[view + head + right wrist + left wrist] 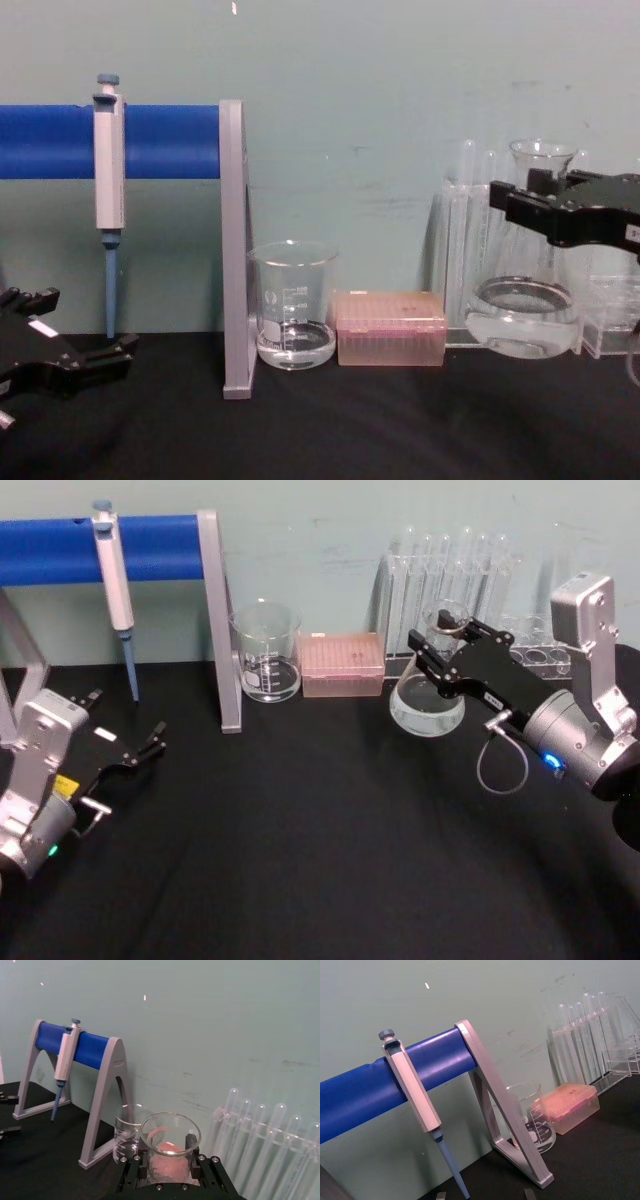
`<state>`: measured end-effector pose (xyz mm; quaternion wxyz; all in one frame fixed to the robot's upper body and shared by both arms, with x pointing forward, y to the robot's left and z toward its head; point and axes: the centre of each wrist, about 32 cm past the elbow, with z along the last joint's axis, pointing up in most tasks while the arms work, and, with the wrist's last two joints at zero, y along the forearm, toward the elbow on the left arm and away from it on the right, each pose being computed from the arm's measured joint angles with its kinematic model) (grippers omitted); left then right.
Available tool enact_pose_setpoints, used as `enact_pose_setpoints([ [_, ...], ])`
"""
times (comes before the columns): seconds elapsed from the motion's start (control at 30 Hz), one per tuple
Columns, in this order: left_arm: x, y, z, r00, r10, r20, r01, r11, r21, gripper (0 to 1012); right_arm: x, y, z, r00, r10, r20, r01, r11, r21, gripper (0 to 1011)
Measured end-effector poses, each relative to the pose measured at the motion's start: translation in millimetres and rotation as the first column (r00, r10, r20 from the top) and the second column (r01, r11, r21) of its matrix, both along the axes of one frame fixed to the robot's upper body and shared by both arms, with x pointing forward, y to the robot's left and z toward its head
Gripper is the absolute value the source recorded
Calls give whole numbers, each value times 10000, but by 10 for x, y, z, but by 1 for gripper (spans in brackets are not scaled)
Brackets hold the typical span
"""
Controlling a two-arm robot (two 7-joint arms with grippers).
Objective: Grasp the erlenmeyer flask with one hand, shake it three times, then place it back.
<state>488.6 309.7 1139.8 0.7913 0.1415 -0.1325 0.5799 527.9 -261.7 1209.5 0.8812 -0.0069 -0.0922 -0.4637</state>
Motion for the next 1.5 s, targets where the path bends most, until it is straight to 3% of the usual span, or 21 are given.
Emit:
enact_pose_setpoints([
  [0.47, 0, 0, 0, 10000, 0, 0, 0, 10000, -1, 1001, -7, 5, -1, 10000, -66, -14, 66, 10000, -8, 457],
  [0.93, 0, 0, 0, 10000, 0, 0, 0, 10000, 0, 1001, -58, 209, 7, 9945, 1044, -78, -1043, 9945, 135, 458],
  [1.5, 0, 0, 0, 10000, 0, 1, 0, 10000, 0, 1001, -151, 467, -4, 9685, 2477, -275, -2466, 9684, 375, 458],
])
